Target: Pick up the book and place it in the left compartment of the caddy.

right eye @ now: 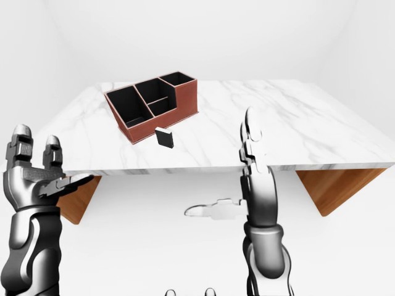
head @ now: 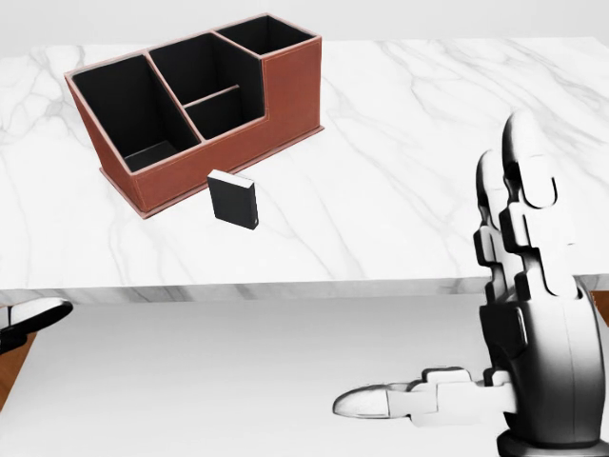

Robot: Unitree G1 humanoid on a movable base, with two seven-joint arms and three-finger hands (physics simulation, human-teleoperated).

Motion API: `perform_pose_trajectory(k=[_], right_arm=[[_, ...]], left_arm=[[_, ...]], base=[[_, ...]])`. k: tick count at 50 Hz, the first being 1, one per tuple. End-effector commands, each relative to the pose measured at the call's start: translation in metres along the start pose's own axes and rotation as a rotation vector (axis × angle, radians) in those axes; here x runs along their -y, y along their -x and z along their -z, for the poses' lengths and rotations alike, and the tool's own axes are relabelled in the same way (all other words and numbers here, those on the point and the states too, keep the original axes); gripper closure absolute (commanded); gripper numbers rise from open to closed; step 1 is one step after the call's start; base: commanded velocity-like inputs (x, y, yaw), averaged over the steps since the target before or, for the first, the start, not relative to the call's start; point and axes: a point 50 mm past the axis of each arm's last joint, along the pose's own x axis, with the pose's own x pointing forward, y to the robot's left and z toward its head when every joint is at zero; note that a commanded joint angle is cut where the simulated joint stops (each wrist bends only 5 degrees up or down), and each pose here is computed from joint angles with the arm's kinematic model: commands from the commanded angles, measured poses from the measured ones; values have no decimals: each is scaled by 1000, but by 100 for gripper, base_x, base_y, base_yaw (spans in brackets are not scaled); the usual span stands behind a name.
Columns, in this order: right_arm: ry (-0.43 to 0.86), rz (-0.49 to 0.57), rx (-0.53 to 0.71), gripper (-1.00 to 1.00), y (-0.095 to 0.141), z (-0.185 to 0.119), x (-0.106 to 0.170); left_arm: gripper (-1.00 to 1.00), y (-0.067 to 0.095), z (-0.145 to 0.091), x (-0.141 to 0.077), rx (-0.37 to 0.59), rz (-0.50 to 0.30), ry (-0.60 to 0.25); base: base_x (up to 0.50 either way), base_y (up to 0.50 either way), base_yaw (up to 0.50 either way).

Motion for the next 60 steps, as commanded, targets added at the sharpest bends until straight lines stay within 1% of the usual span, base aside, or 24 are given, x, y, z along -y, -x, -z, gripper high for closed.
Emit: perform_pose_trajectory(k=[1, 3, 5, 8, 10, 15, 18, 27, 46, 56, 57, 58, 60], right_arm=[[57, -14, 263, -100, 11, -65, -9], [83, -26, 246, -100, 11, -65, -15], [140, -38, 205, -100, 11, -66, -20], [170, -36, 143, -100, 9, -64, -20], [195, -56, 115, -100, 10, -61, -19], [245, -79, 86, -100, 10, -58, -18], [265, -79, 79, -100, 10, -58, -17], [263, -79, 75, -100, 10, -57, -16], [241, -68, 82, -100, 11, -57, -15], [227, -68, 76, -100, 12, -56, -14], [224, -69, 77, -100, 12, -56, -14], [228, -71, 74, -100, 12, -55, -15], [227, -75, 73, -100, 12, -55, -15]], left_arm=[[-100, -3, -8, -6, 29, -18, 13], [-100, -2, -11, -7, 39, -20, 18], [-100, -3, -11, -7, 40, -22, 18], [-100, -3, -11, -8, 38, -24, 17], [-100, -3, -10, -7, 36, -23, 14], [-100, -4, -10, -8, 33, -25, 14], [-100, -2, -15, -8, 52, -27, 17], [-100, -2, -18, -8, 66, -29, 20], [-100, -3, -16, -9, 56, -29, 15], [-100, -3, -18, -9, 65, -30, 17], [-100, -5, -11, -11, 38, -30, 12], [-100, -4, -15, -10, 56, -29, 16], [-100, -4, -16, -9, 57, -29, 17]], base=[[0, 0, 0], [0, 0, 0], [0, 0, 0], [0, 0, 0], [0, 0, 0], [0, 0, 0], [0, 33, 0], [0, 50, 0], [1, 46, 0], [42, 23, 0], [50, 23, 0], [50, 23, 0], [50, 23, 0]])
